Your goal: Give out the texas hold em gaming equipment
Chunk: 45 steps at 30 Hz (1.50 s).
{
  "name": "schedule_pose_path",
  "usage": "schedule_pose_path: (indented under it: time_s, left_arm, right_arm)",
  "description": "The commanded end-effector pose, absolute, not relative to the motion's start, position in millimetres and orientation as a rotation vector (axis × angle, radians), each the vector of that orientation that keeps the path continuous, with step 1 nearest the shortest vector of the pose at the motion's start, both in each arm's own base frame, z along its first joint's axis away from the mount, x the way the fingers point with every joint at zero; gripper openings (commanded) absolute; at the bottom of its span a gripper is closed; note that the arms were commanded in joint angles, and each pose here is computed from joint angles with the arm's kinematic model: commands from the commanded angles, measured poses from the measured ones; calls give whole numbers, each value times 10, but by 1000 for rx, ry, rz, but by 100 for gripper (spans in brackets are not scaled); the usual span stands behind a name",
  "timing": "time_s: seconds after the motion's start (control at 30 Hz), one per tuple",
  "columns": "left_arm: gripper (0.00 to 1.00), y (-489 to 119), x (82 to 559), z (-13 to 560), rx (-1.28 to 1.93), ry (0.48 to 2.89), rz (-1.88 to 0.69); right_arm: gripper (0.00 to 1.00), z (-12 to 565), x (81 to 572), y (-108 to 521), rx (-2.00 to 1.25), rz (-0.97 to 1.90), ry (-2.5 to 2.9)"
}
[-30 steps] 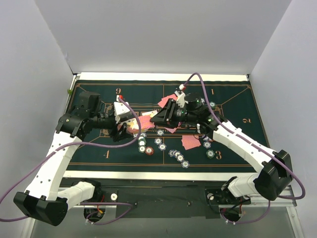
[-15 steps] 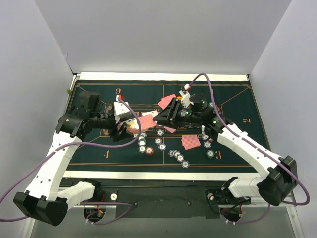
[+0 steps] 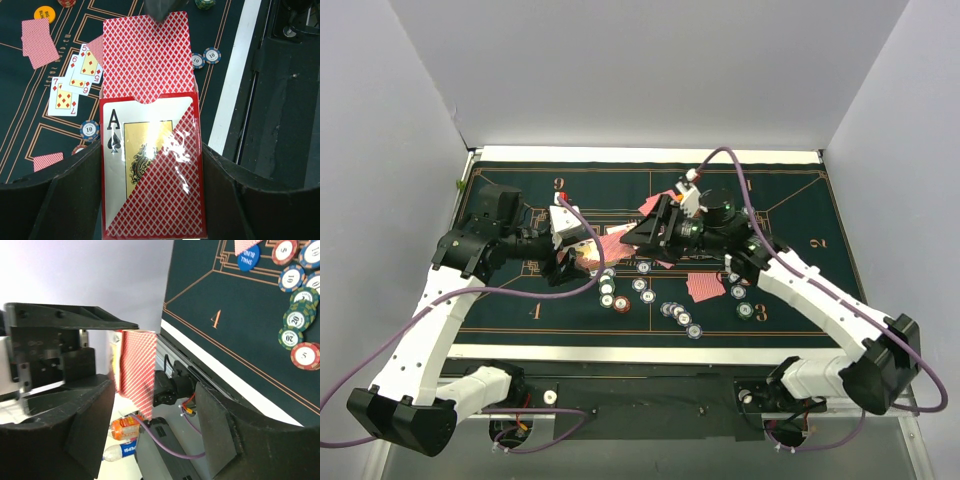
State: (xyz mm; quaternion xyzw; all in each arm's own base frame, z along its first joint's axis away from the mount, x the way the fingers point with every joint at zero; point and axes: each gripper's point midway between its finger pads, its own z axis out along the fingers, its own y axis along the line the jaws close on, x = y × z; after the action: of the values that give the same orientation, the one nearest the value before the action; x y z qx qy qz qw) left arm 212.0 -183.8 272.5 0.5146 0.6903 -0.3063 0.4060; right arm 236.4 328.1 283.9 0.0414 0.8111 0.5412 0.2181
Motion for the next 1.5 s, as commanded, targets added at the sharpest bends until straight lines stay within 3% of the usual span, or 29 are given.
schedule_pose_path:
  time_s: [0.0, 0.1, 0.37, 0.5, 0.93, 1.1, 1.47]
  left_arm:
    - [39, -1915, 2125, 3067, 1315, 1591, -755]
    - [39, -1912, 2125, 3058, 1315, 1594, -754]
    - [39, -1908, 2119, 3057, 1315, 1595, -752]
    - [39, -1907, 2116, 3066, 1315, 1592, -751]
    - [39, -1904, 2118, 3062, 1314, 1595, -748]
    - [39, -1903, 2126, 3059, 1315, 1595, -746]
    - [39, -1891, 2114, 3048, 1321, 1598, -739]
  right_arm:
    - [62, 2879, 2343, 3454, 60, 1537, 2242]
    - [61, 2940, 2352, 3536, 62, 1562, 2225]
    - [35, 2925, 2402, 3533, 110, 1574, 2215]
    - [27, 2950, 2398, 3532, 126, 1600, 2199]
    - [23, 3010, 2423, 3351, 123, 1547, 2195]
    - [1, 3004, 2423, 3318, 130, 1542, 2199]
    - [0, 3119, 2436, 3189, 117, 1534, 2174]
